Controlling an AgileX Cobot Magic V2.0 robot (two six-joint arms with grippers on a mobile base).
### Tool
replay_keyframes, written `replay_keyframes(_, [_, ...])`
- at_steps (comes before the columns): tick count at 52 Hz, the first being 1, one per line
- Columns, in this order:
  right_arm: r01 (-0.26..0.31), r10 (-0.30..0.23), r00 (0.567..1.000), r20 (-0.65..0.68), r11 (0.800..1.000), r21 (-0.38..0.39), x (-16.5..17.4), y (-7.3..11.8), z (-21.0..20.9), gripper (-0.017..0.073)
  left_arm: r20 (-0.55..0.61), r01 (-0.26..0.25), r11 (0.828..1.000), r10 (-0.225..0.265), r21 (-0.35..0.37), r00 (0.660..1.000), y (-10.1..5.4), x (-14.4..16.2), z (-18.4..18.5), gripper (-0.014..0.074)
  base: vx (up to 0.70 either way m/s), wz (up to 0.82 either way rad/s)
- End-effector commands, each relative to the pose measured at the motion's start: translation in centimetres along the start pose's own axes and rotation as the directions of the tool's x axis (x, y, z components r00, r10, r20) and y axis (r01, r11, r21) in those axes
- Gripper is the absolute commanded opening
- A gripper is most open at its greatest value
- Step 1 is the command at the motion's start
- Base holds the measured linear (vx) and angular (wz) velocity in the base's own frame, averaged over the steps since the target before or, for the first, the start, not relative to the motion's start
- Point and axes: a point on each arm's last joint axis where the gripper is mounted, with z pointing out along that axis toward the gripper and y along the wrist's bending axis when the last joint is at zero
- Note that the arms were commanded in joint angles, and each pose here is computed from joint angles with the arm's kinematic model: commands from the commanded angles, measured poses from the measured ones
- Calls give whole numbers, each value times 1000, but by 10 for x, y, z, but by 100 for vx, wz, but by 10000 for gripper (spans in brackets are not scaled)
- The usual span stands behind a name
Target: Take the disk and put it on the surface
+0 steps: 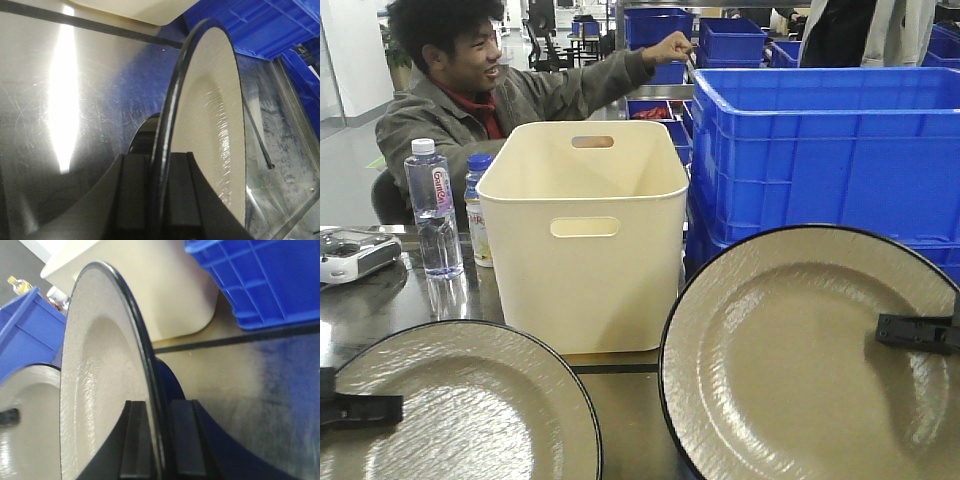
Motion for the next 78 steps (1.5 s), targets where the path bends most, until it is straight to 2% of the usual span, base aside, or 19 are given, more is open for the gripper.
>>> replay_keyframes(1, [-6, 22, 988, 152, 995, -103, -23, 25, -13, -9, 73, 48, 991, -57, 126, 996, -15, -15, 12, -2, 0, 0])
replay_keyframes(6, [19, 0, 987, 159, 993, -116, -28, 31, -16, -9, 36, 95, 983, -102, 157, 994, -15, -14, 42, -2, 0, 0])
replay_keyframes(14, [34, -13, 985, 173, 992, -119, -32, 35, -18, -9, -6, 149, 979, -149, 139, 989, -17, -4, 83, -2, 0, 0])
replay_keyframes(21, [36, -16, 985, 174, 993, -113, -32, 35, -18, -9, -53, 137, 980, -131, 145, 990, -22, 8, 108, -1, 0, 0])
replay_keyframes(29, [36, -16, 985, 173, 993, -114, -32, 35, -18, -9, -83, 86, 987, -76, 136, 994, -23, 17, 126, 12, 0, 0])
replay_keyframes(39, [36, -16, 985, 172, 993, -115, -31, 35, -18, -9, -89, 49, 991, -38, 124, 995, -20, 20, 132, 100, 0, 0])
replay_keyframes(46, [36, -16, 986, 169, 992, -117, -31, 35, -18, -9, -82, -14, 992, 25, 129, 996, -20, 20, 132, 225, 0, 0])
replay_keyframes(51, [36, -16, 986, 169, 992, -117, -31, 35, -18, -9, -85, -113, 983, 126, 145, 988, -22, 22, 133, 352, 0, 0])
replay_keyframes(54, [36, -16, 986, 169, 992, -117, -31, 35, -18, -9, -80, -143, 979, 155, 146, 985, -22, 22, 133, 414, 0, 0])
replay_keyframes(62, [36, -16, 986, 167, 992, -119, -31, 35, -18, -9, -36, -209, 975, 212, 81, 977, -17, 18, 134, 552, 0, 0])
replay_keyframes(67, [38, -19, 986, 163, 992, -118, -31, 35, -18, -9, 0, -243, 970, 243, 20, 970, -14, 13, 132, 583, 0, 0])
replay_keyframes(71, [43, -25, 987, 158, 993, -110, -30, 35, -18, -9, 30, -281, 959, 282, -29, 959, -15, 9, 125, 584, 0, 0])
replay_keyframes(74, [48, -32, 988, 154, 994, -103, -30, 34, -18, -9, 53, -322, 945, 325, -66, 944, -18, 6, 118, 584, 0, 0])
replay_keyframes(78, [51, -37, 988, 153, 994, -93, -30, 33, -17, -9, 101, -384, 917, 394, -107, 913, -27, 1, 102, 584, 0, 0])
